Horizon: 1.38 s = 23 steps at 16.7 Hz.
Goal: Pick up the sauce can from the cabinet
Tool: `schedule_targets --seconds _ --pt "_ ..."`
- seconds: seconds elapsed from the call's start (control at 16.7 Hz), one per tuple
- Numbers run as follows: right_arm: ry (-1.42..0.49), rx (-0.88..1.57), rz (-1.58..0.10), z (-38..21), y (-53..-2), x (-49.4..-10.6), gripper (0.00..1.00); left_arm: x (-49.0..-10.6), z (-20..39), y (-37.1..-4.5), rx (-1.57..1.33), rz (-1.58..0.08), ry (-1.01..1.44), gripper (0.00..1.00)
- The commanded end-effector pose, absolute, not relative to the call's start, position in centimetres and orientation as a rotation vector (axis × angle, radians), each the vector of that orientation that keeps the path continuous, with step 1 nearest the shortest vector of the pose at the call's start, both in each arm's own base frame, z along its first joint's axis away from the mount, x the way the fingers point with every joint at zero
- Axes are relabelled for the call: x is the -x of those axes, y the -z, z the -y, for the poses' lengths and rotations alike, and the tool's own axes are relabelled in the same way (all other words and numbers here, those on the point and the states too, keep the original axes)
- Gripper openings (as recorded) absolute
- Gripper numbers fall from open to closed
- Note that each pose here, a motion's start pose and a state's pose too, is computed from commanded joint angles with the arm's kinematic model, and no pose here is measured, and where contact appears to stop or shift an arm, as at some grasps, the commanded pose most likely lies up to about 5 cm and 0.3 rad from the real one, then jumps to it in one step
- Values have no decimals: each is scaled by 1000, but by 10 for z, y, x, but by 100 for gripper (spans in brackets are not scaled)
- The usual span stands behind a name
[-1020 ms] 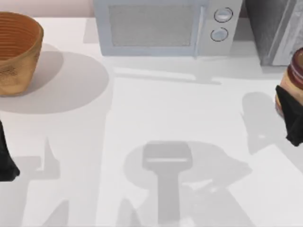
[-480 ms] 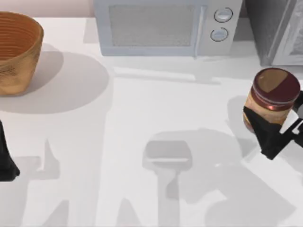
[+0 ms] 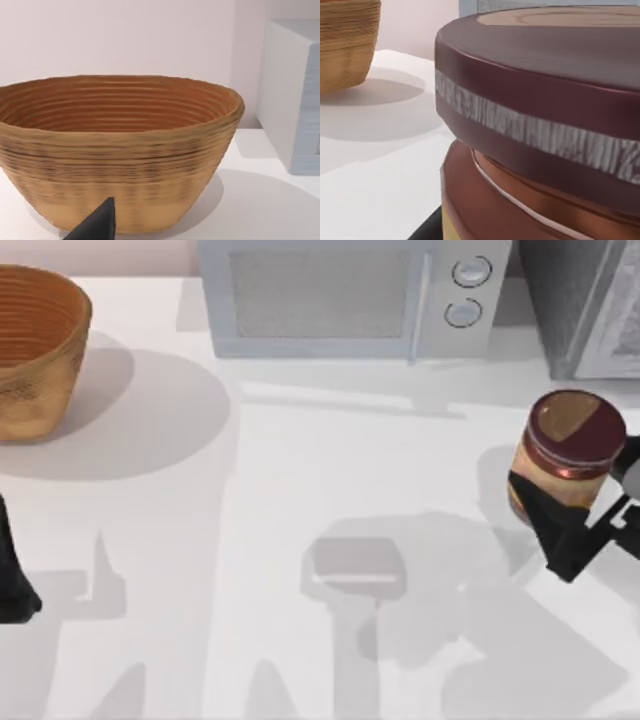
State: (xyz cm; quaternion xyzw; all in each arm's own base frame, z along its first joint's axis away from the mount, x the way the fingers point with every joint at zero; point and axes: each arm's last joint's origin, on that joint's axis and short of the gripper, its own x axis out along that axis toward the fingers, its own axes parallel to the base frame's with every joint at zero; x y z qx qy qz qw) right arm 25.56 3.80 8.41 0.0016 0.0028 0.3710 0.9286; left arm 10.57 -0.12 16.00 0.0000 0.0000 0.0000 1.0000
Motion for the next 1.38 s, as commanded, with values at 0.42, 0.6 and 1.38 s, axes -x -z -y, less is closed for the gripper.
schedule_targets --seconds 0.42,0.6,1.38 --pt "-781 -5 -11 -74 -62 -290 0 -106 1 -160 0 0 0 100" --pt "-763 0 0 -80 -59 -298 0 -106 1 -160 0 0 0 100" --pt "-763 0 0 -80 -59 -298 75 -106 1 -160 0 0 0 100"
